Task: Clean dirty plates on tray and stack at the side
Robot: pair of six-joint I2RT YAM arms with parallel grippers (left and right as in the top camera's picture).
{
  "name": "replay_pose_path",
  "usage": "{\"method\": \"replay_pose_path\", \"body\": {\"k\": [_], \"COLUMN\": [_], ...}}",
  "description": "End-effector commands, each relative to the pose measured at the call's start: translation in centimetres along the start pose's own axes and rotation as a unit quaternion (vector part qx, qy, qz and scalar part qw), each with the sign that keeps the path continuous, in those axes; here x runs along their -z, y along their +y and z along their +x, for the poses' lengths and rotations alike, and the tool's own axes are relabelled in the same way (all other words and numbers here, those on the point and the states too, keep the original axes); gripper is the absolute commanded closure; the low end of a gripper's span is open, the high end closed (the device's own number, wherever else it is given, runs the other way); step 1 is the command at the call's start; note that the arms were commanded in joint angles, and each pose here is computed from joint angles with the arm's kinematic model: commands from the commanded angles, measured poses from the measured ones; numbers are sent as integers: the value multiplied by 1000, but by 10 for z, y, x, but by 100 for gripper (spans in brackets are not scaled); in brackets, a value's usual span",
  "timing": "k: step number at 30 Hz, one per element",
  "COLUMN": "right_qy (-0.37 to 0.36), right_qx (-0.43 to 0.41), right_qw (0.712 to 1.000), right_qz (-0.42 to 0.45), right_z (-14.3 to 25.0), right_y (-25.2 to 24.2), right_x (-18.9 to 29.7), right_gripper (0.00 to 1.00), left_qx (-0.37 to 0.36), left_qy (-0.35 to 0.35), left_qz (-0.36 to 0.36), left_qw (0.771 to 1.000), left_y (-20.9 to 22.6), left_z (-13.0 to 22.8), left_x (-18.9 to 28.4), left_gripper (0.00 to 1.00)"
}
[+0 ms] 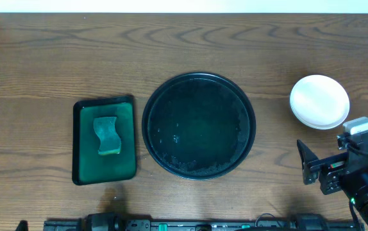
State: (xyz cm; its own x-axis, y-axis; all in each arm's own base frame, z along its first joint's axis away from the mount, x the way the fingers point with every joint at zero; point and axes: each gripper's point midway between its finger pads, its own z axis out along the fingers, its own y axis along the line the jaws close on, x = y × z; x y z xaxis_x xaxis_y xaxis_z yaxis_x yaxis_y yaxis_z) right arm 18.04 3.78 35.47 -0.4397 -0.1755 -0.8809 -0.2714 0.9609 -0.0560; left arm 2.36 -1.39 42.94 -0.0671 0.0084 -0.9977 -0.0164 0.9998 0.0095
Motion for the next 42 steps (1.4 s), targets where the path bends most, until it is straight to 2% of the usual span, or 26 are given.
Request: {"method": "replay_pose_path", "body": {"k": [1,10,29,42], "right_qy": [-4,-2,48,102], "right_qx": [12,11,2,-8], "right_qw": [1000,1000,999,994], "right_qz": [-7,-6,-14,-23], "right_z": [-2,-1,24,50], "right_y": [3,3,7,12], "right_x": [2,2,3,8], "right_gripper": [1,1,1,1], "left_qx": [-5,3,14,14], "left_qy": [19,109,220,222], "left_qz": [-1,2,4,4], "left_qw": [1000,994,975,975], "left_y": [1,0,-2,-2], "left_z": [7,51,104,104], "left_x": [-4,-4,14,14], "left_gripper": [15,15,15,15]}}
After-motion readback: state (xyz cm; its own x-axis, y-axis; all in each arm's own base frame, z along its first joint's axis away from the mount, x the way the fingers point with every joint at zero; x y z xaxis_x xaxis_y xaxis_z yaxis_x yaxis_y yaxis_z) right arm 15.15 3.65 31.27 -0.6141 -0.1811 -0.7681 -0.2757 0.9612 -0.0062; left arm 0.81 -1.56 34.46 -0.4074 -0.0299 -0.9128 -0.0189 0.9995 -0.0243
